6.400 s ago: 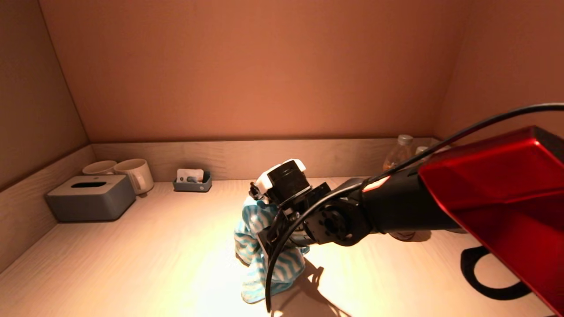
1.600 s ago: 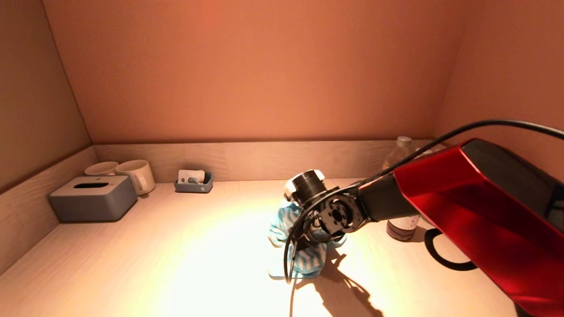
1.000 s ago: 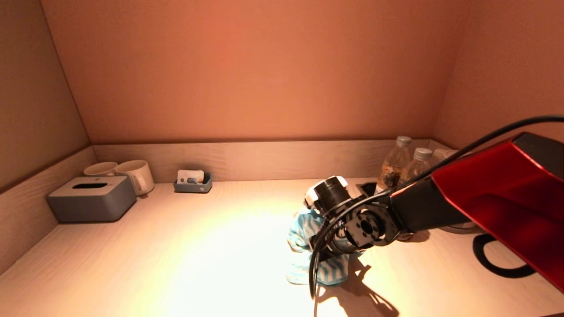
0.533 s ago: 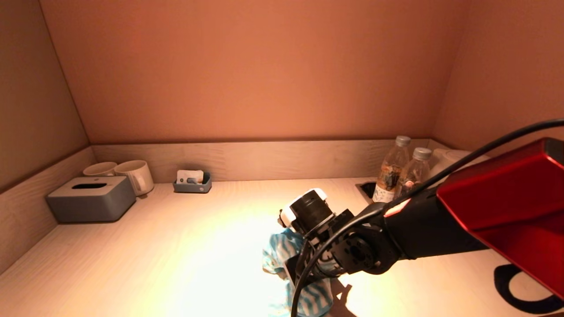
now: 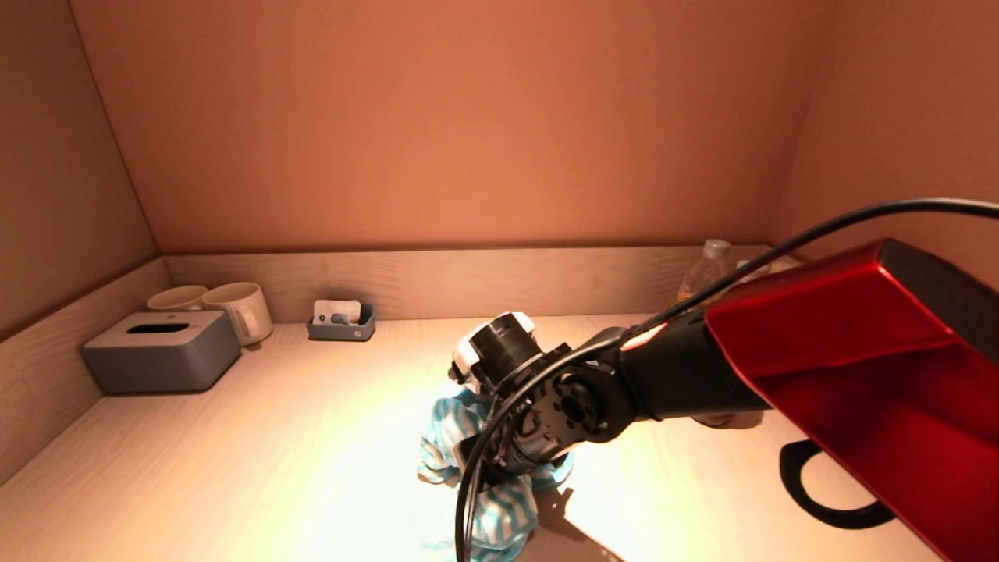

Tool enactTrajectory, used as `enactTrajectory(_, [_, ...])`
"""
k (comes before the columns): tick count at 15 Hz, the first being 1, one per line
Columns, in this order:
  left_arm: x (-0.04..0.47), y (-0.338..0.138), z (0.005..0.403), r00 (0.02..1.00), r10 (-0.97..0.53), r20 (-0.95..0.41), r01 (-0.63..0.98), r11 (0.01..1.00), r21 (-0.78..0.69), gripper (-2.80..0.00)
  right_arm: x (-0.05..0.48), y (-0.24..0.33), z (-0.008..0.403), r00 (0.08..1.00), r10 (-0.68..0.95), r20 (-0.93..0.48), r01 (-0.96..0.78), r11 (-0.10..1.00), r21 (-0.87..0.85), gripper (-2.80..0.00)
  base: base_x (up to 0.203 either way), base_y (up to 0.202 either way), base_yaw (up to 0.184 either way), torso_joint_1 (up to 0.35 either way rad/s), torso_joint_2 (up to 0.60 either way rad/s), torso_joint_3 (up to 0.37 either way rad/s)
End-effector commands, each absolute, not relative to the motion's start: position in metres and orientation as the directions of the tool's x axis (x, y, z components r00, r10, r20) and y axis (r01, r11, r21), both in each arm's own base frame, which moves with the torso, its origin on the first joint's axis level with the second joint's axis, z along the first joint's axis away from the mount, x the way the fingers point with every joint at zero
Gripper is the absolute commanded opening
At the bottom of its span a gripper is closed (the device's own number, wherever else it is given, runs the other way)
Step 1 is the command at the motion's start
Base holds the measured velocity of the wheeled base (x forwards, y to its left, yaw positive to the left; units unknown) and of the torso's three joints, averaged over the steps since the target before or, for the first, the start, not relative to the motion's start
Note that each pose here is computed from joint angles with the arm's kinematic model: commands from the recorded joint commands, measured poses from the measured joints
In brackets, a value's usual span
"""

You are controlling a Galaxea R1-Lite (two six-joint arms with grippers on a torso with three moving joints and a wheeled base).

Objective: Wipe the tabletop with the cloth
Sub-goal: Sweep the stains on the table

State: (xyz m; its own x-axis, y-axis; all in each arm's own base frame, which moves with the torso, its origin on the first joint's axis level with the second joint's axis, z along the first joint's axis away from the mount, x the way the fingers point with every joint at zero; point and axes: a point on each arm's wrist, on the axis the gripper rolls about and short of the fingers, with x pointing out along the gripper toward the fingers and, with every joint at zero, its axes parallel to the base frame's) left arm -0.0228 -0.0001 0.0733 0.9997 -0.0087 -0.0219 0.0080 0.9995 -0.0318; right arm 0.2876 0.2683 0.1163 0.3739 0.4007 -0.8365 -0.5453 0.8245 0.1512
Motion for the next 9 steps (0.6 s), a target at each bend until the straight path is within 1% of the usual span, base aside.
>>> enactTrajectory(1, [-0.023, 0.000, 0.073, 1.000, -0.009, -0.021, 0.009, 0.999, -0.032, -2.80, 0.291, 0.277, 0.109, 0.323, 0.386, -0.864, -0.548, 0.821, 0.162, -2.80, 0.000, 0.000, 0.000, 0.000, 0.00, 0.000])
enactTrajectory(5, [-0.023, 0.000, 0.073, 1.000, -0.009, -0.021, 0.009, 0.999, -0.032, -2.80, 0.307, 0.294, 0.106, 0.318, 0.410, -0.855, -0.540, 0.820, 0.192, -2.80, 0.000, 0.000, 0.000, 0.000, 0.00, 0.000])
enactTrajectory(9, [-0.023, 0.000, 0.073, 1.000, -0.009, -0.021, 0.009, 0.999, -0.032, -2.80, 0.318, 0.296, 0.109, 0.328, 0.413, -0.849, -0.480, 0.847, 0.227, -2.80, 0.000, 0.000, 0.000, 0.000, 0.00, 0.000])
